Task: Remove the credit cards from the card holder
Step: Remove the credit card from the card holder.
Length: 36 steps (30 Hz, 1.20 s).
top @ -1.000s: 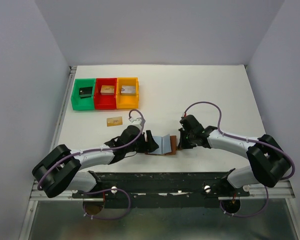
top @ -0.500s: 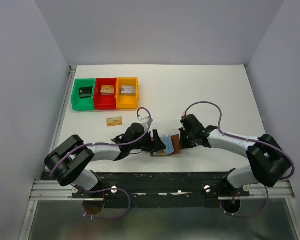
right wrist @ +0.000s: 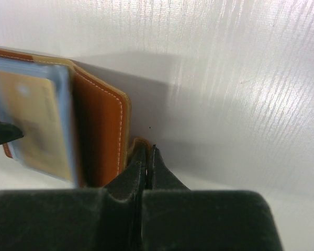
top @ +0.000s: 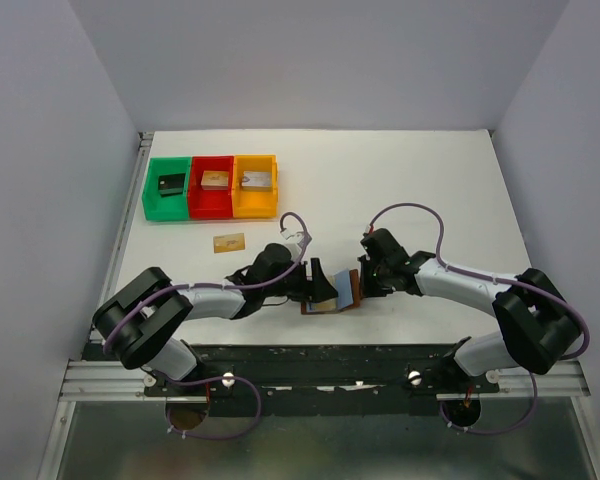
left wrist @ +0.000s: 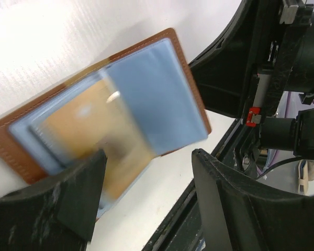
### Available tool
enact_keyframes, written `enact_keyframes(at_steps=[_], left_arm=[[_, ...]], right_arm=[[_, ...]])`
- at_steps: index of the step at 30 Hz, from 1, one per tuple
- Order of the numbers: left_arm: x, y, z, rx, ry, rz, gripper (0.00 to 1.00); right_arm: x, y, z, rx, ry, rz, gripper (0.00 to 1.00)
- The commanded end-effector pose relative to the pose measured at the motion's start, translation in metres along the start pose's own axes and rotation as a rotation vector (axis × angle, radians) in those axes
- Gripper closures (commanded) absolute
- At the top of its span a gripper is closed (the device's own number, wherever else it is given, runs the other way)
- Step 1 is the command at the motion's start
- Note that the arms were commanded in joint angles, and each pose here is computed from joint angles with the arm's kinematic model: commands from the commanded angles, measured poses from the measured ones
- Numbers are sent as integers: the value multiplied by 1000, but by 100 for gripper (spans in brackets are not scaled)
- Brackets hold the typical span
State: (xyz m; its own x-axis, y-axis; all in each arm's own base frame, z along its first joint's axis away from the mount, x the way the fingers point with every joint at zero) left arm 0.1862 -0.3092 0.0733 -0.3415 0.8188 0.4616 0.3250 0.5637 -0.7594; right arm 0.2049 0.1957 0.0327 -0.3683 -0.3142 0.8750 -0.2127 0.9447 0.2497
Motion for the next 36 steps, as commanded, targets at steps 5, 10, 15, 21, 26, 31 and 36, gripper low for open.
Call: enact_keyframes(at_steps=[5, 10, 15, 21, 26, 31, 36], left_arm=[[5, 2, -10, -43, -43, -71, 24], [5, 1, -12, -55, -43, -80, 24], [3, 0, -14, -61, -39, -81, 24], [-2, -17, -21, -80, -36, -27, 24], [-9, -34, -23, -112, -16, 15, 24], [-24, -47, -12, -138, 42, 53, 24], [-37, -48, -2, -131, 90, 62, 23]], right_arm=[[-1, -12, 18, 13, 64, 47, 100], [0, -11, 17, 7, 64, 47, 100], [9, -13, 9, 2, 25, 66, 89], [27, -12, -1, 2, -15, 72, 65], [51, -10, -15, 5, -86, 77, 56], [69, -5, -22, 1, -136, 44, 56], [74, 4, -18, -23, -186, -52, 56]])
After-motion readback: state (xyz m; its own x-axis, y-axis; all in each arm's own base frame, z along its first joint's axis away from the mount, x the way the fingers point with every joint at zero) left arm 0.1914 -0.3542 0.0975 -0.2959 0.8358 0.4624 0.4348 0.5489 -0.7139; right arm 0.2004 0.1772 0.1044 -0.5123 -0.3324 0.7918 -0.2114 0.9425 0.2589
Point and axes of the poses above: each gripper's point midway between its finger pads, its own x axis back along the fingers, its own y axis along the line the jaws close on, z = x × y, the point moved 2 cm from there along x, back along the fingers, and after that the axes turned 4 degrees about x, right-handed, at the moved point
